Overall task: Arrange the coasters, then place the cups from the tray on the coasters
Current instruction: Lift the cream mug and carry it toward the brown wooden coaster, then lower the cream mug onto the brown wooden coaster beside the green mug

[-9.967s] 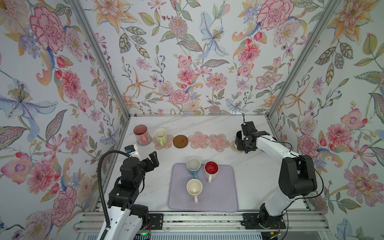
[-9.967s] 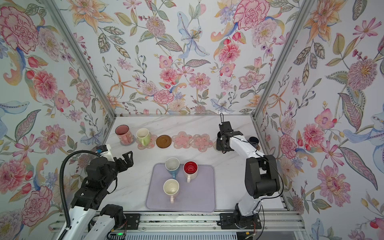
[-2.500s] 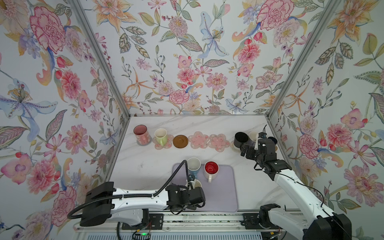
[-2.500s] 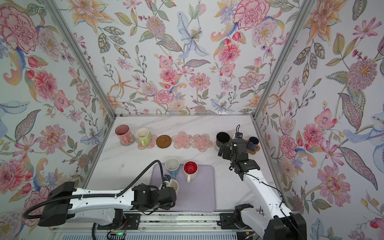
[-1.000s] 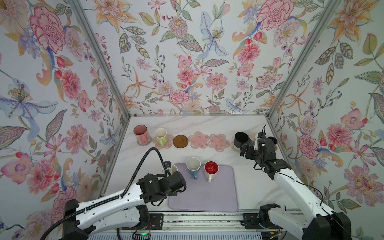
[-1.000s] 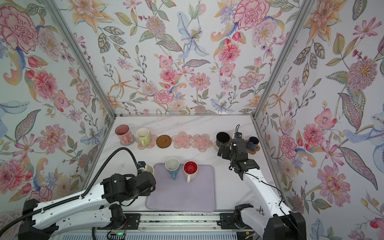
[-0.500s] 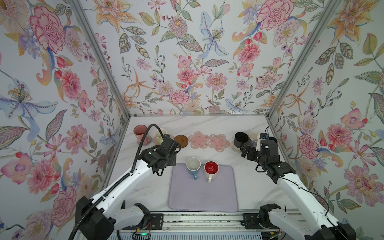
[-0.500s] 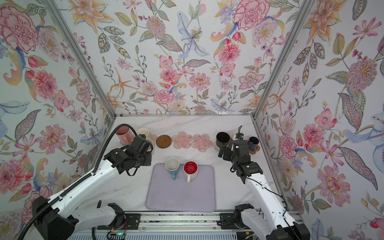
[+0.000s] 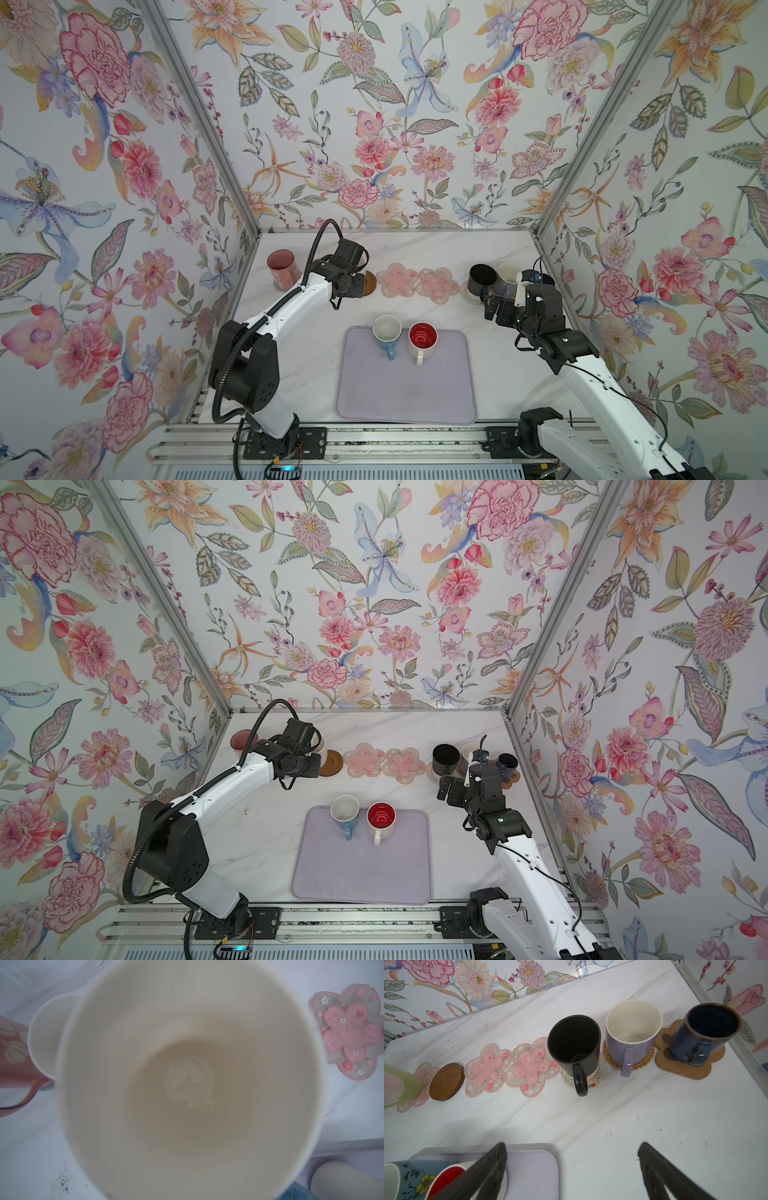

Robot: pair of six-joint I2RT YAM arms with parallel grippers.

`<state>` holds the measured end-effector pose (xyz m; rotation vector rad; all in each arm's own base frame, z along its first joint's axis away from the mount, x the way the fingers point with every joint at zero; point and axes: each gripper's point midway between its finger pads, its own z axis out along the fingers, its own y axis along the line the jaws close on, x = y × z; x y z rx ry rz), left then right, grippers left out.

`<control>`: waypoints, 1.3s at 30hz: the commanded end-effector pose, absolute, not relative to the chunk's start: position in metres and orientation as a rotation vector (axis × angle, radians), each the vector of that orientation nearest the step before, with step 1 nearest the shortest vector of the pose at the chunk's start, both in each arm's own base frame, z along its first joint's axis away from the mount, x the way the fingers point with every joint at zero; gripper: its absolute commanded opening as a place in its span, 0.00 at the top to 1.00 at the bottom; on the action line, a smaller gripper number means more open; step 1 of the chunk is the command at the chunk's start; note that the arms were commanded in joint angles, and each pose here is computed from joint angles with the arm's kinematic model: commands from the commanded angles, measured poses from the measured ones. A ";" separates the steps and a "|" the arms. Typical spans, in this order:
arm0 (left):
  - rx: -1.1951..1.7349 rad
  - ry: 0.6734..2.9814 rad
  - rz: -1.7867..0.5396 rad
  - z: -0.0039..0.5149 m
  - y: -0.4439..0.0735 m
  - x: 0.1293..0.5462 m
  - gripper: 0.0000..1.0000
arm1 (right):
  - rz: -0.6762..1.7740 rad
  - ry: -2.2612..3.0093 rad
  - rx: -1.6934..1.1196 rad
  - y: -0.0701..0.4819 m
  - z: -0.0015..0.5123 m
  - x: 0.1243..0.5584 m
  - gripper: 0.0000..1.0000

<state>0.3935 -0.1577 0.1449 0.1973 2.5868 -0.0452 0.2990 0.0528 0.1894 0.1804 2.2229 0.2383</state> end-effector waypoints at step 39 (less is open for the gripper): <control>0.193 2.596 -0.139 0.112 -0.173 0.462 1.00 | 0.250 2.217 0.180 0.053 0.197 0.303 0.01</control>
